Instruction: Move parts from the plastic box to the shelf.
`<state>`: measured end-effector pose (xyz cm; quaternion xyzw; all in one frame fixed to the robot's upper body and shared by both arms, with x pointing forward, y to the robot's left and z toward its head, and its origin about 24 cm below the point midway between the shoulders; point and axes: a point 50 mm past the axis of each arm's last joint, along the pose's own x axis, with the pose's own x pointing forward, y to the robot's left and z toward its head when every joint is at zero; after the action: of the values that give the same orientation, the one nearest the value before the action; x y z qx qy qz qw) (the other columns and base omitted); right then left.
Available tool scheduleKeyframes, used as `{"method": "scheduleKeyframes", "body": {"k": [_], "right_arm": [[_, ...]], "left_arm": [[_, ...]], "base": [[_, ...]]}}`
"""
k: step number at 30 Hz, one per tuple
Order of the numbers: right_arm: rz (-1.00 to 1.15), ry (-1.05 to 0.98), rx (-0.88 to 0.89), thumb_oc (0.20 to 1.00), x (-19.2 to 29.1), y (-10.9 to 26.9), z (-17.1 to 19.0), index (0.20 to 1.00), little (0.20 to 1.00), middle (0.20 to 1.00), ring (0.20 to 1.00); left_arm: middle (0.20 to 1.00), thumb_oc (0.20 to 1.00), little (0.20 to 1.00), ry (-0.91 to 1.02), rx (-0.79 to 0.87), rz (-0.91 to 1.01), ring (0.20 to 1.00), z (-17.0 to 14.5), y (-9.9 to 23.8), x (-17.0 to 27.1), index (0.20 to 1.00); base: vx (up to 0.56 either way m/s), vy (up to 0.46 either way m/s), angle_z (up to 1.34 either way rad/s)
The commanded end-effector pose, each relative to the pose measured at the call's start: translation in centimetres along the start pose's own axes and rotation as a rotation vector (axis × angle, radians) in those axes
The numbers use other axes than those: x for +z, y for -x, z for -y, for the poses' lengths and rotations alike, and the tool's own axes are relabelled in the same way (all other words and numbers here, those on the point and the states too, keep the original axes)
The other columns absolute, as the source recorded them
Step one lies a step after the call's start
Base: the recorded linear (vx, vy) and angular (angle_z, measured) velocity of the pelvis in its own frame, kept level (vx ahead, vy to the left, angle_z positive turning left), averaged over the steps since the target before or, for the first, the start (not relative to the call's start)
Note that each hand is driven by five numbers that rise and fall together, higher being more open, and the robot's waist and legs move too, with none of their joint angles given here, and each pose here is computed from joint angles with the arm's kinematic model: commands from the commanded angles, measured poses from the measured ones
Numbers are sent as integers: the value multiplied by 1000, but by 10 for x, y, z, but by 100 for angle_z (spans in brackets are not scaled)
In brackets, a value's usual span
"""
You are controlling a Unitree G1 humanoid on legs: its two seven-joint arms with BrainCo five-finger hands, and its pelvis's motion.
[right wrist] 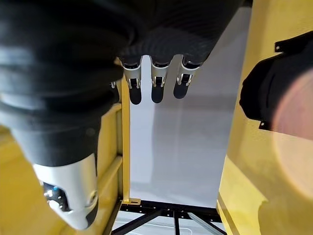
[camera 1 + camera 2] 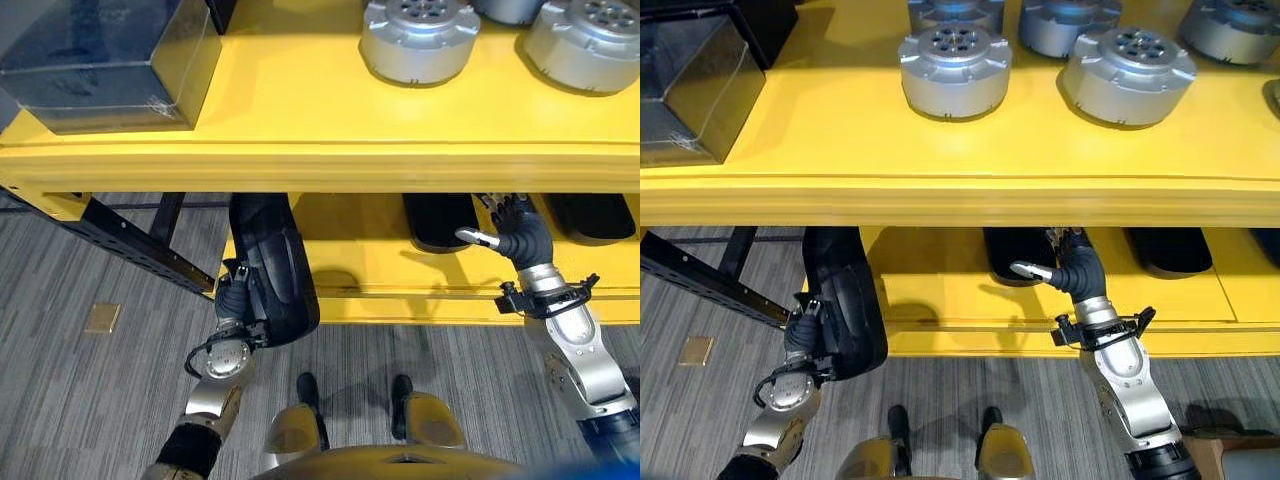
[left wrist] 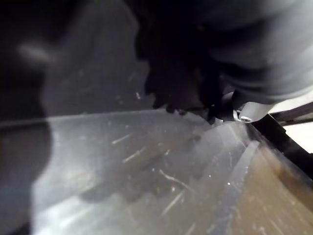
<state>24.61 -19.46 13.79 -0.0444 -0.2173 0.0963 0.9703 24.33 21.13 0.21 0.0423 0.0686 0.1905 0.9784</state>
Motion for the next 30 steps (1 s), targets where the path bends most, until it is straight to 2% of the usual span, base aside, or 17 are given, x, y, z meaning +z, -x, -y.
{"method": "scheduleKeyframes", "body": {"k": [1,6,9,16,30], "right_arm": [[154,34,-2,1000,24,-12,-3,1000,1000,1000,1000],[169,45,8,1000,27,-17,-2,1000,1000,1000,1000],[152,14,55,1000,27,-24,-4,1000,1000,1000,1000],[309,56,56,1000,64,-54,-2,1000,1000,1000,1000],[367,92,100,1000,89,-66,1,1000,1000,1000,1000]], "left_arm": [[200,200,200,-35,66,225,200,-7,-27,52,200],[200,200,200,1,90,237,200,-5,-40,62,200],[200,200,200,-30,131,247,200,-9,-58,77,200],[200,200,200,-171,252,308,200,-30,-103,133,200],[200,200,200,-237,386,269,200,-54,-122,165,200]], "base": [[-69,39,-7],[-41,37,-13],[-93,69,-10],[-216,98,-17],[-76,66,-11]]}}
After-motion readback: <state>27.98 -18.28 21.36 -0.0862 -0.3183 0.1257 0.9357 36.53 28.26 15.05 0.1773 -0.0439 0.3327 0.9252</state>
